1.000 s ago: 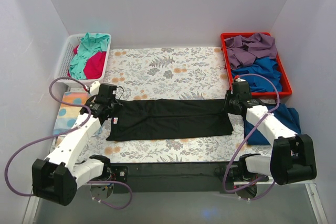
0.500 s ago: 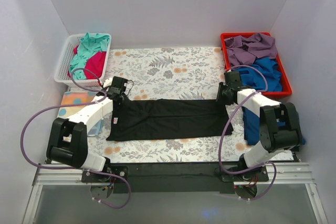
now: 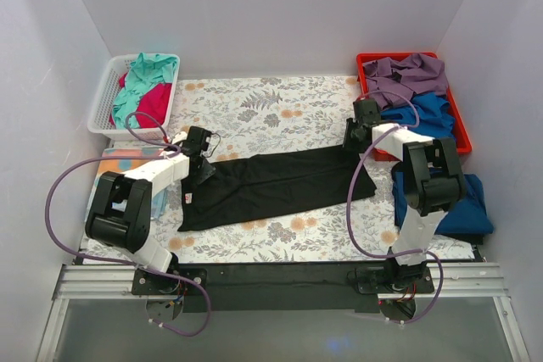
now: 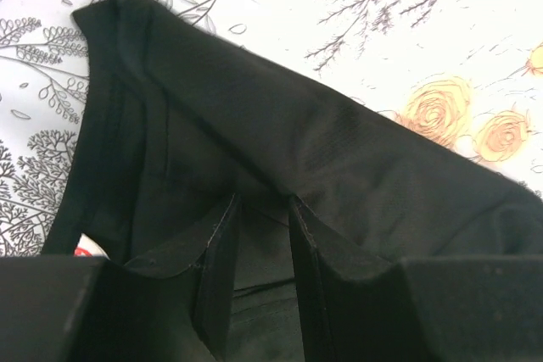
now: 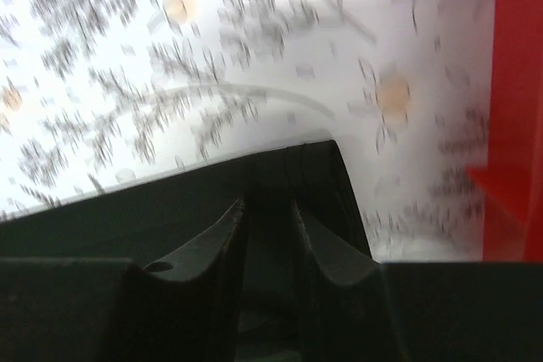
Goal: Fold and stack the t-shirts
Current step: Fold the other side of the tshirt into a rectangle
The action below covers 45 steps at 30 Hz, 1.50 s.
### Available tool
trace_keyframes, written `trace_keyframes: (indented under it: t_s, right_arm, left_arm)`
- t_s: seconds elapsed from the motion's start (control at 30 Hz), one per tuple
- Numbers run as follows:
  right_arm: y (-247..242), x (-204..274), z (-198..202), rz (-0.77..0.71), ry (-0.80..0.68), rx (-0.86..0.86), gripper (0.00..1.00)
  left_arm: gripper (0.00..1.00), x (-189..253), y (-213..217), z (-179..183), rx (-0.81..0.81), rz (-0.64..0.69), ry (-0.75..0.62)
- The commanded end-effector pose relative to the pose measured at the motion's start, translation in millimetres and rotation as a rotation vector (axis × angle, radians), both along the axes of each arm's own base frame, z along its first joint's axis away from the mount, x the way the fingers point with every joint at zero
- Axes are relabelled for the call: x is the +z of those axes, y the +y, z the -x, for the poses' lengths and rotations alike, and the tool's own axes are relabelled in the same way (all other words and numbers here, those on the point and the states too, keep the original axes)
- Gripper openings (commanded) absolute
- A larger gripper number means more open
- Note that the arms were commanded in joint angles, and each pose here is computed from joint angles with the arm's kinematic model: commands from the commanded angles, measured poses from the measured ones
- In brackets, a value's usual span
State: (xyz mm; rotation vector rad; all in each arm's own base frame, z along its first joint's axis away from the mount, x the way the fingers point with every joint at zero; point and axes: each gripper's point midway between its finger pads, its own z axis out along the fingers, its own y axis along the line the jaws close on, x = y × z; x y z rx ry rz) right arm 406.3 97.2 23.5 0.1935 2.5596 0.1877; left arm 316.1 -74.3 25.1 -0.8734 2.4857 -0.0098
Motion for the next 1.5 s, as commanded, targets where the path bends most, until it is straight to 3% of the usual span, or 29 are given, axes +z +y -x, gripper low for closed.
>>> trace_keyframes:
  t_s: [0.0, 0.13, 0.37, 0.87, 1.17, 1.47]
  right_arm:
    - [-3.8, -0.2, -30.7, 0.048, -0.015, 0.014, 0.33]
    - [-3.3, 19.2, -47.8, 0.060, -0.051, 0.035, 0.32]
    - [4.2, 46.9, -26.1, 0.002, -0.096, 0.068, 0.31]
    - [-1.1, -5.1, 21.8, -0.005, 0.033, 0.073, 0.23]
    - [-17.4, -5.0, 68.0, 0.025, 0.053, 0.033, 0.23]
    - [-24.1, 18.7, 85.4, 0.031, 0.005, 0.021, 0.23]
  left_arm:
    - [0.28, -2.0, 2.9, -10.1, 0.015, -0.034, -0.007]
    - [0.28, -7.4, 0.1, -17.9, 0.009, -0.040, 0.015]
    - [0.28, -5.0, 1.7, -18.3, 0.013, -0.047, 0.008]
    - [0.28, -6.9, 2.8, -12.1, -0.003, -0.050, 0.020]
    - [0.28, -7.0, 8.1, -10.6, 0.005, -0.078, 0.024]
    - [0.28, -13.4, 10.1, -7.3, 0.009, -0.085, 0.043]
